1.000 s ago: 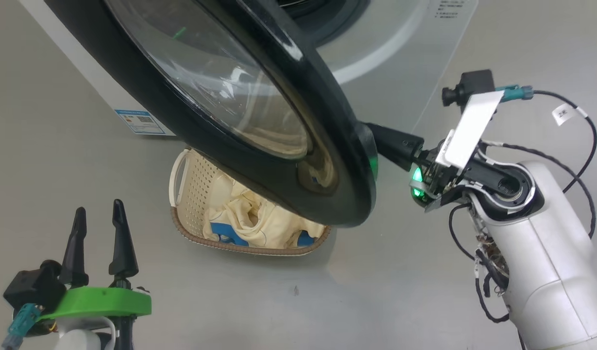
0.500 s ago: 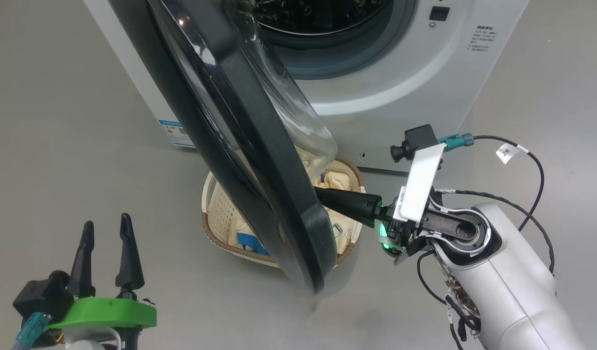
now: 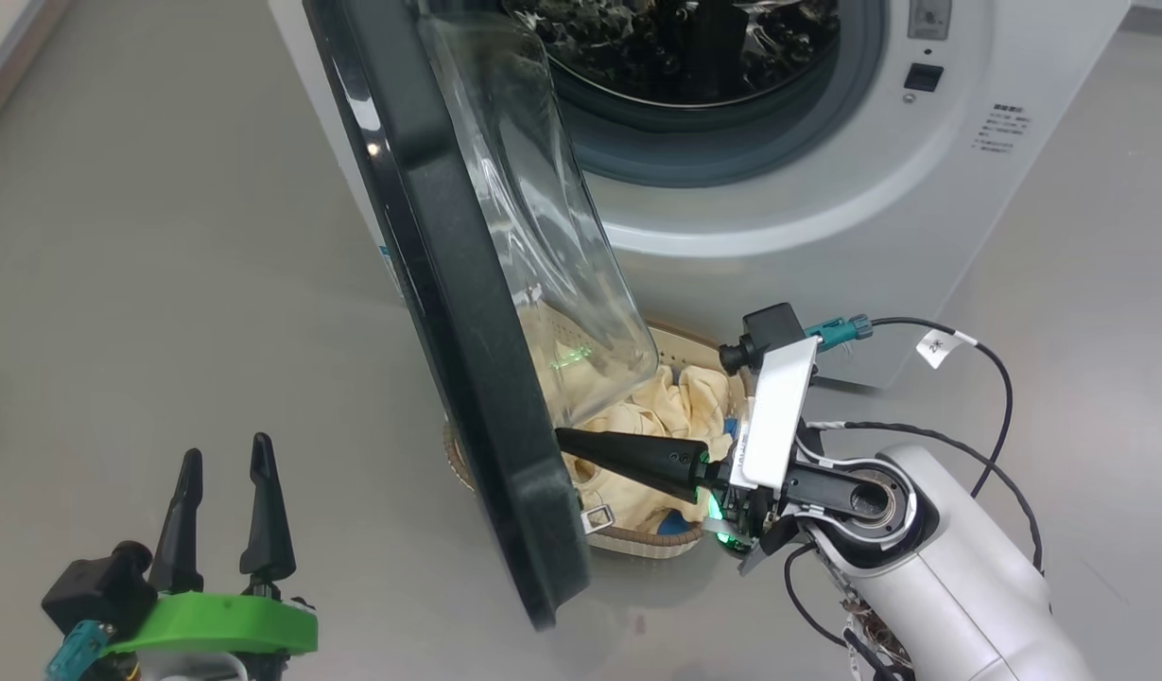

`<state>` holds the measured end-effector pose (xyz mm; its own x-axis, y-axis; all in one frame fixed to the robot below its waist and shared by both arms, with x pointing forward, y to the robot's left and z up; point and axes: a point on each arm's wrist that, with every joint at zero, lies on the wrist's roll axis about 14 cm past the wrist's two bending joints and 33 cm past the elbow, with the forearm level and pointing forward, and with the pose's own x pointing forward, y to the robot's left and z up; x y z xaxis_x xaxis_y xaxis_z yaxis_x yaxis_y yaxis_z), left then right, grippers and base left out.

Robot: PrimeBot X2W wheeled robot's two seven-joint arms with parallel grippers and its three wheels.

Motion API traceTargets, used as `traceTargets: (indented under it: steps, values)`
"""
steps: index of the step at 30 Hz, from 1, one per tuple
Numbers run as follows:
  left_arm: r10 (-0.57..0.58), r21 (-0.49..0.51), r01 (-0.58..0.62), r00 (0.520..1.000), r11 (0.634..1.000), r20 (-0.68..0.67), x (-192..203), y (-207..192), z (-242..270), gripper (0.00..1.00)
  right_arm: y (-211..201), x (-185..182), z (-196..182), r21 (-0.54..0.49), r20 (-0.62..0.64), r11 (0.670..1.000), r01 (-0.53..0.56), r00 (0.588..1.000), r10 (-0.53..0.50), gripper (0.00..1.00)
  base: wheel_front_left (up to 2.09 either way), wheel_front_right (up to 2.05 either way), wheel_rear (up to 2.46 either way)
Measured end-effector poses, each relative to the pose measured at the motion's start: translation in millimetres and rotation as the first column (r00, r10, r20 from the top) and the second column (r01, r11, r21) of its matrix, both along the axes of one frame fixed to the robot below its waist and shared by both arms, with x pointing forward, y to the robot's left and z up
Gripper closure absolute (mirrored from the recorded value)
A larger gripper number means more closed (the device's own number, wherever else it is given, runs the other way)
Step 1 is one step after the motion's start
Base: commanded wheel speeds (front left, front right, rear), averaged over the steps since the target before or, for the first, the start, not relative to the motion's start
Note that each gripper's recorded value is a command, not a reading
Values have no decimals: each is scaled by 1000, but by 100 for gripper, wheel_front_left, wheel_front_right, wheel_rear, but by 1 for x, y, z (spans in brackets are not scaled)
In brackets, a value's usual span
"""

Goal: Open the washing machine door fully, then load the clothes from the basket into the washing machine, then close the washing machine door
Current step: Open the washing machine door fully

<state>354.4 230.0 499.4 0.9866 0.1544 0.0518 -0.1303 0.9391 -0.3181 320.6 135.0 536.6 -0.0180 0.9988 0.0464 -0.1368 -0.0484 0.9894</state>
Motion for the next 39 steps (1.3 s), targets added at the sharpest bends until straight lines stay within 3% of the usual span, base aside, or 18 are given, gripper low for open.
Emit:
traceTargets:
  steps: [13,36,37,38,39]
  values:
    - [61,-5,-61,998,998,17,-31,15,6,0,29,-38,28,89,-28,994,-70,997,73,100,0,0,0]
    - [145,-4,-145,988,989,51,-55,39,14,0,43,-58,33,64,22,997,-38,999,37,100,0,0,0]
    - [145,-3,-145,988,989,53,-55,39,15,0,42,-57,34,64,35,998,-30,999,28,92,0,0,0]
    - [146,-3,-146,988,989,56,-54,40,16,0,42,-56,35,63,48,998,-22,999,19,76,0,0,0]
    - [148,-3,-148,987,989,58,-53,41,16,0,41,-55,36,61,62,998,-15,998,12,76,0,0,0]
